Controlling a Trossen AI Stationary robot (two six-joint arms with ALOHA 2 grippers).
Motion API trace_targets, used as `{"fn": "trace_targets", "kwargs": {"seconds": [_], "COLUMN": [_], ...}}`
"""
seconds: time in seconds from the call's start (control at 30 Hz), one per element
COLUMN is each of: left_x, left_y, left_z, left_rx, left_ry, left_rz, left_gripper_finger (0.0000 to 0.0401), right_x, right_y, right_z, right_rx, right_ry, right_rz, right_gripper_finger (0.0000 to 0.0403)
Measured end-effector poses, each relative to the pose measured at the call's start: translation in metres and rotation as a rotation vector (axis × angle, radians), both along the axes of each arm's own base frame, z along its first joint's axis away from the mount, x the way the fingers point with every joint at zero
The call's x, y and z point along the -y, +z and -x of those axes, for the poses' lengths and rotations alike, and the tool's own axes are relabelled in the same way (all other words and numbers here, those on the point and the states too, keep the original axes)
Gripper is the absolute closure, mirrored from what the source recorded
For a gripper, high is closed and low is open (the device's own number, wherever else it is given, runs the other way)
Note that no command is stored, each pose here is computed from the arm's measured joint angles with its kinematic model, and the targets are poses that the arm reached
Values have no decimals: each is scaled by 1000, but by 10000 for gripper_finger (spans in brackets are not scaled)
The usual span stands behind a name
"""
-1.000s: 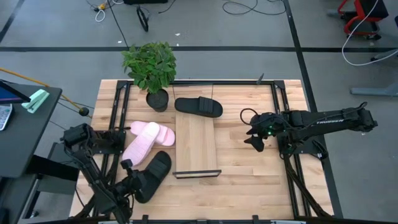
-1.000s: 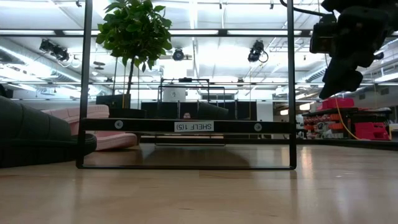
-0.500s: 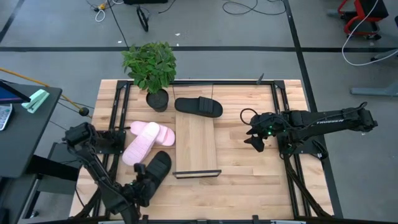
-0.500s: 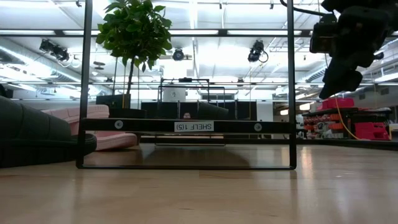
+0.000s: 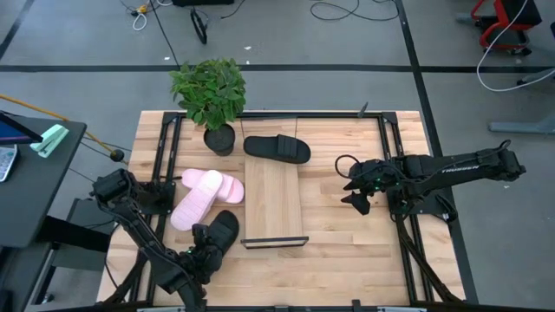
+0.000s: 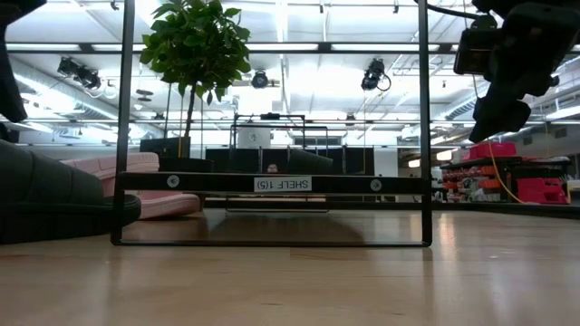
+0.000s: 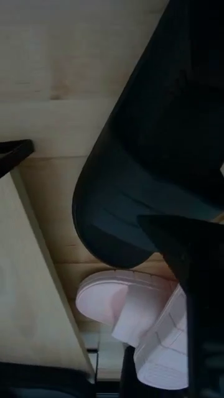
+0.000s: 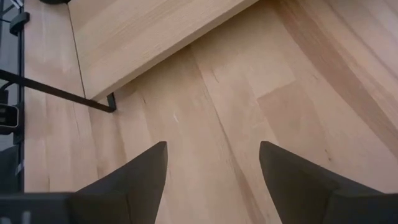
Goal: Pick and place slides into the shelf
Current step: Put the black slipper on the shelf
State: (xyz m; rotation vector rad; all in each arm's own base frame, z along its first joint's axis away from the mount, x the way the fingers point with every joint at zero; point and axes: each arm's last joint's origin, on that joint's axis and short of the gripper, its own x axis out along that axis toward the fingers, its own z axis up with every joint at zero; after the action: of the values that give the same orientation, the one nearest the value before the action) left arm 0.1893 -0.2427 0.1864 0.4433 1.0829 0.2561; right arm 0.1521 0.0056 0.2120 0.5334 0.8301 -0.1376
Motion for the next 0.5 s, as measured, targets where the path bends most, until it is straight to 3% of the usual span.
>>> {"fn": "trace_targets", "kwargs": {"seconds": [0.23,0.5], "left_x": [-3,-13], "left_y": [-5,-21], "left_z": [2,10], "left_rx": [-10,-30], "left_ry": [-3,55], "left_rz": [-11,-32], "left_gripper_finger": [182,200], "right_x": [0,0], "right_y": [0,0], "right_z": [0,0], "right_rx": [1,0], "right_ry": [6,5], "right_rz": [6,6], "right_gripper_finger": [143,143]}}
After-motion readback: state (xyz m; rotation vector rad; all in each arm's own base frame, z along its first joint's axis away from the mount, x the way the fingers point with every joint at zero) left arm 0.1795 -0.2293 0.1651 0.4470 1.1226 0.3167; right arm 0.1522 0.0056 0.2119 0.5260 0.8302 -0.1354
